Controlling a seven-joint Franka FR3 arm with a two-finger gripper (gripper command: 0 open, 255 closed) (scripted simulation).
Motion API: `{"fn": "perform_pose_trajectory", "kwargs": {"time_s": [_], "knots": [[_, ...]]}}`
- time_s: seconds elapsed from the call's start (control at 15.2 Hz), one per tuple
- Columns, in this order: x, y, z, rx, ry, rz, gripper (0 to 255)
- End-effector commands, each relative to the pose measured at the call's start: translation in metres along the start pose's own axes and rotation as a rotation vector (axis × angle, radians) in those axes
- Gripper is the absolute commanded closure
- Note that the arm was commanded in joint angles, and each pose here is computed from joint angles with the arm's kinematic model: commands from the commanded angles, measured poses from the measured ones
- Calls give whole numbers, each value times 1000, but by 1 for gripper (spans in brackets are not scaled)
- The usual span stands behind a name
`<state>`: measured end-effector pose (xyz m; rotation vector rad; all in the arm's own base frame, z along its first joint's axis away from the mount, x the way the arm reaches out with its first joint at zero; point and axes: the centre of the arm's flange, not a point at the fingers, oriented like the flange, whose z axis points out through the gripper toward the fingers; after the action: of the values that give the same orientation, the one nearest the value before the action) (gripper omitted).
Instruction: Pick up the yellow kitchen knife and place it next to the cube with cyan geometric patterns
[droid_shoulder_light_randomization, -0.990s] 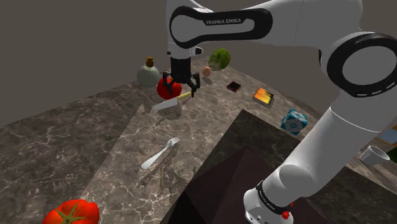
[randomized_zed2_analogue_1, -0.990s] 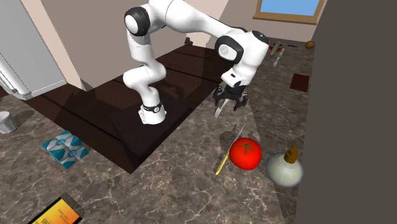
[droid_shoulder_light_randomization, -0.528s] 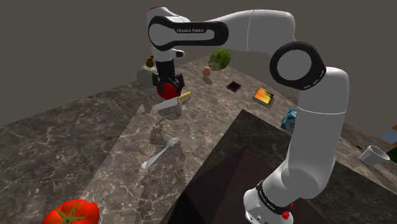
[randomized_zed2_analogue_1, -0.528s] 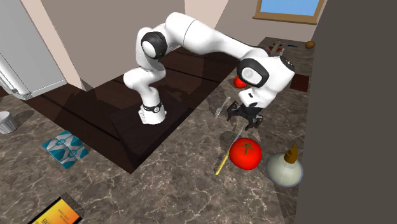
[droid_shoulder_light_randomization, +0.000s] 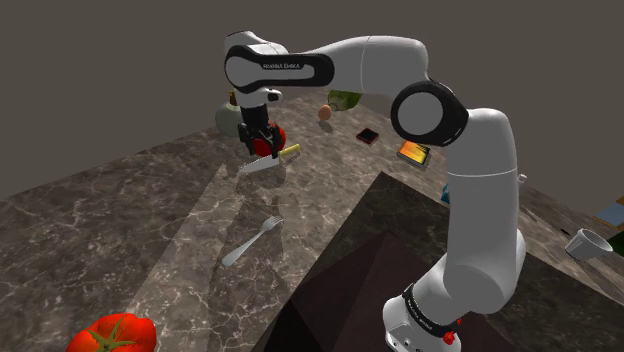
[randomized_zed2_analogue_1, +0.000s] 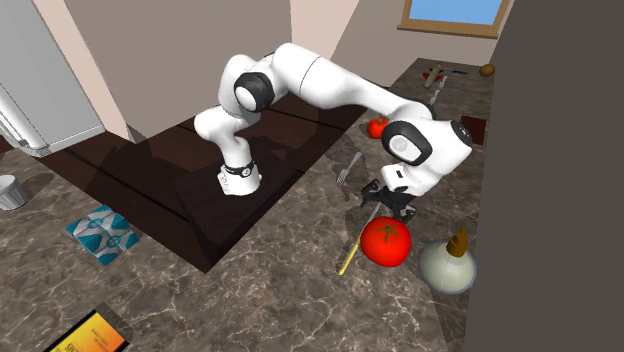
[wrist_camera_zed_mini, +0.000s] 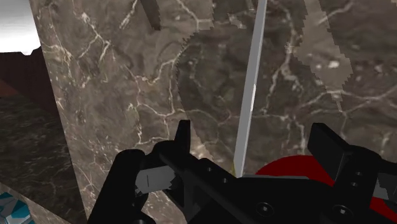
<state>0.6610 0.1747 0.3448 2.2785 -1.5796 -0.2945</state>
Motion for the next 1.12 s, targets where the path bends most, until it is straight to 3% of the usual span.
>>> {"fn": "perform_pose_trajectory", "kwargs": {"time_s": [0.0, 0.59, 0.66, 1.06], "knots": [[0, 0, 9, 0, 0, 1, 0], [0, 0, 17, 0, 0, 1, 0], [1, -1, 16, 0, 0, 1, 255], [2, -2, 17, 0, 0, 1, 255]]}}
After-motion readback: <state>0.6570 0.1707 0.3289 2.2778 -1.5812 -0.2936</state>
